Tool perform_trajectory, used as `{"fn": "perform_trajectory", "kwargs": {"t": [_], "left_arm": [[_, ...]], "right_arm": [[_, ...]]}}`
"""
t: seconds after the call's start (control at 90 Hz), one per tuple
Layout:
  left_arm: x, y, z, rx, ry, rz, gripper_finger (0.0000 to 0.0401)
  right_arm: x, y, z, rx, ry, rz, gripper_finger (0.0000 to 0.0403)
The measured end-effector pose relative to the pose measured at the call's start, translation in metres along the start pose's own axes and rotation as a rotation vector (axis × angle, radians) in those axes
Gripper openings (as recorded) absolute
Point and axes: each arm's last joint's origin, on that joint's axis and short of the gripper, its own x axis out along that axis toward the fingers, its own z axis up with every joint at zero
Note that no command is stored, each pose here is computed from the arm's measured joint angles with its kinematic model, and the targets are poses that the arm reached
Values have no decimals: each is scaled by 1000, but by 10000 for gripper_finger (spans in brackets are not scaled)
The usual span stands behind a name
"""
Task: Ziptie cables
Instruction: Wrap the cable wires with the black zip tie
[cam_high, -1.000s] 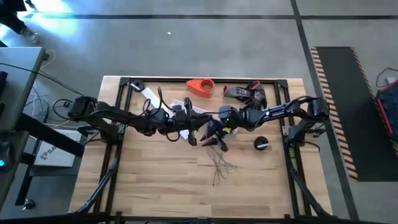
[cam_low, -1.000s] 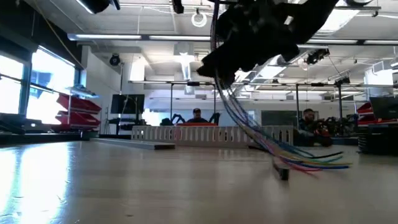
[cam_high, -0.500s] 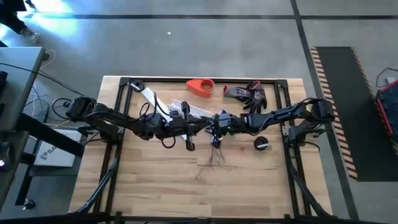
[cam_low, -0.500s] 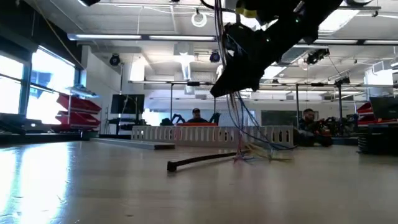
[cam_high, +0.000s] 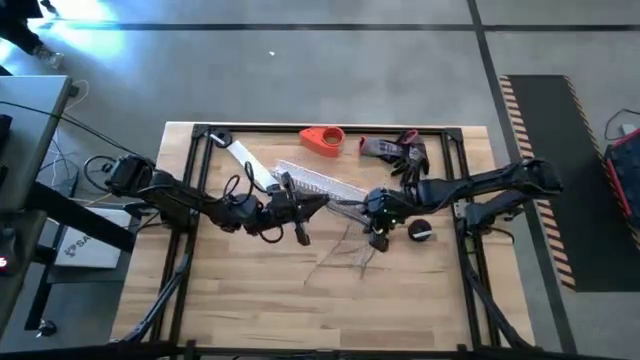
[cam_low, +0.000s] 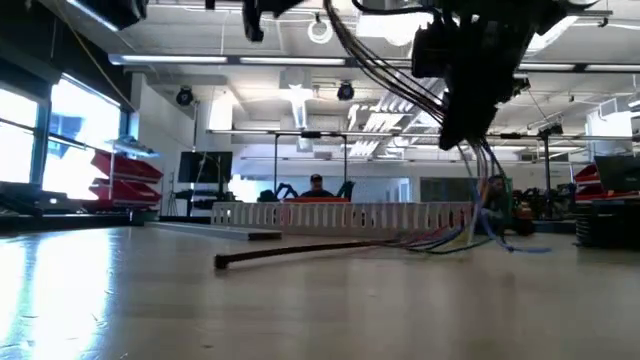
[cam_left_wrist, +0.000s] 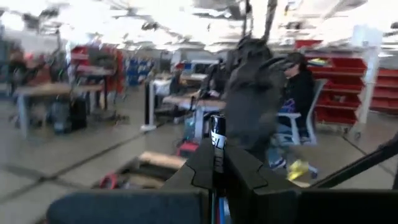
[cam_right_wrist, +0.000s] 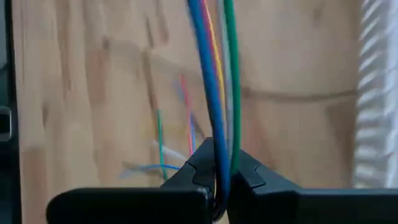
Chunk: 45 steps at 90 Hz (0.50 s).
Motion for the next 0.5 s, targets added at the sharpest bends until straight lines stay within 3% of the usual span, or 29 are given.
{"fn": "perform_trajectory", "kwargs": {"t": [0.233,0.5], "left_arm": [[-15,18,-35,-128,56,30,0],[-9,10,-41,-266,51,-73,1]], "right_arm": [[17,-7,-7,43,134,-10,0],[-37,19,-7,108,408,107,0]]}}
